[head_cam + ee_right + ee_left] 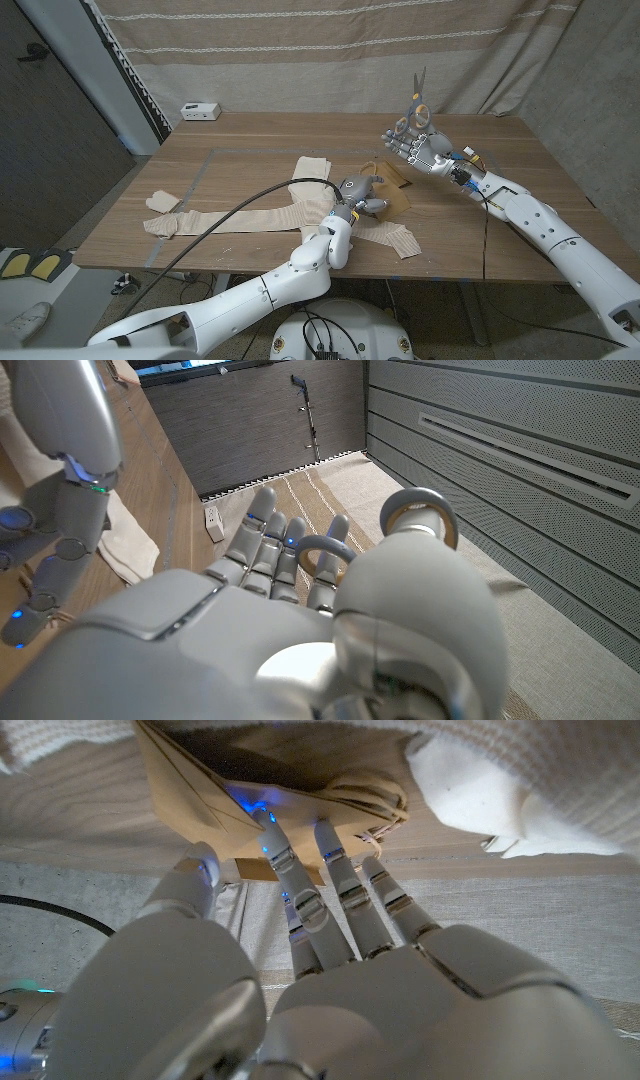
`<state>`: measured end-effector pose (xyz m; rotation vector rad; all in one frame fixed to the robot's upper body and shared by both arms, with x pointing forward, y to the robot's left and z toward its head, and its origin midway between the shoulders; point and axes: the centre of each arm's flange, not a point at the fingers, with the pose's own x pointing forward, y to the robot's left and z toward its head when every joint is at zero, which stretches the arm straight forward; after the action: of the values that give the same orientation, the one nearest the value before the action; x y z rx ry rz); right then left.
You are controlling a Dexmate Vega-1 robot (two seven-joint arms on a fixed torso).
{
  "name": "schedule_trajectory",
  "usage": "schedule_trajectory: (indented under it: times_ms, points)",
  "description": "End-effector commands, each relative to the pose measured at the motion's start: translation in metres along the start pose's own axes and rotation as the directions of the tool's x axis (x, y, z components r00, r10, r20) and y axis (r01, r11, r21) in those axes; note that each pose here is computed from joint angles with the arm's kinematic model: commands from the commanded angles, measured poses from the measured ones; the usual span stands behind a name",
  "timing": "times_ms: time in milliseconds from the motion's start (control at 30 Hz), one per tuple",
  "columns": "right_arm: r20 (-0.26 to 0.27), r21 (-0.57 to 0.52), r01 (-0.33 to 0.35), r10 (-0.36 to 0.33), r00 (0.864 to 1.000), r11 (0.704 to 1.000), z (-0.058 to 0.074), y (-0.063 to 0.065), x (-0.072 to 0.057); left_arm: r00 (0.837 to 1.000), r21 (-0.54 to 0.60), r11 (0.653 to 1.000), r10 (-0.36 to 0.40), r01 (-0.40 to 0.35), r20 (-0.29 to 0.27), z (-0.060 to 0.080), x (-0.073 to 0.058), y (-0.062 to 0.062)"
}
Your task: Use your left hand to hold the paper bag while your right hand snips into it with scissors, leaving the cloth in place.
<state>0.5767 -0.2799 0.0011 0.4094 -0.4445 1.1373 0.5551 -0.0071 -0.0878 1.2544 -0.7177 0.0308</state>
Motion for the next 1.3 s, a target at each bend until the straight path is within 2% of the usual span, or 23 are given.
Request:
schedule_trajectory:
  times_ms: [33,267,433,633,1033,1300]
  points:
    - [0.005,0.001,0.005,-0.005,1.000,1.000,0.001,-0.001,-0.003,0.999,-0.047,0.998,-0.048,0.049,0.015,0.004,0.003,-0.008]
    - [0.008,0.000,0.004,-0.004,1.000,1.000,0.002,-0.001,-0.003,0.998,-0.028,0.998,-0.060,0.061,0.022,0.004,0.004,-0.014]
    - [0.007,-0.002,0.005,-0.005,1.000,1.000,0.003,0.000,-0.002,0.997,-0.050,0.996,-0.073,0.073,-0.015,0.001,0.005,-0.022]
    - [0.015,-0.011,0.007,-0.007,1.000,1.000,0.005,0.001,-0.002,0.999,-0.083,0.996,-0.028,0.025,-0.042,-0.003,0.006,-0.029]
    - [0.038,-0.027,0.030,-0.029,0.999,0.999,0.008,0.006,-0.011,0.998,-0.164,0.986,0.020,-0.030,-0.061,-0.007,0.008,-0.028]
    - [0.037,-0.034,0.033,-0.031,0.999,0.999,0.011,0.007,-0.011,0.994,-0.237,0.969,0.044,-0.067,-0.102,-0.013,0.008,-0.025]
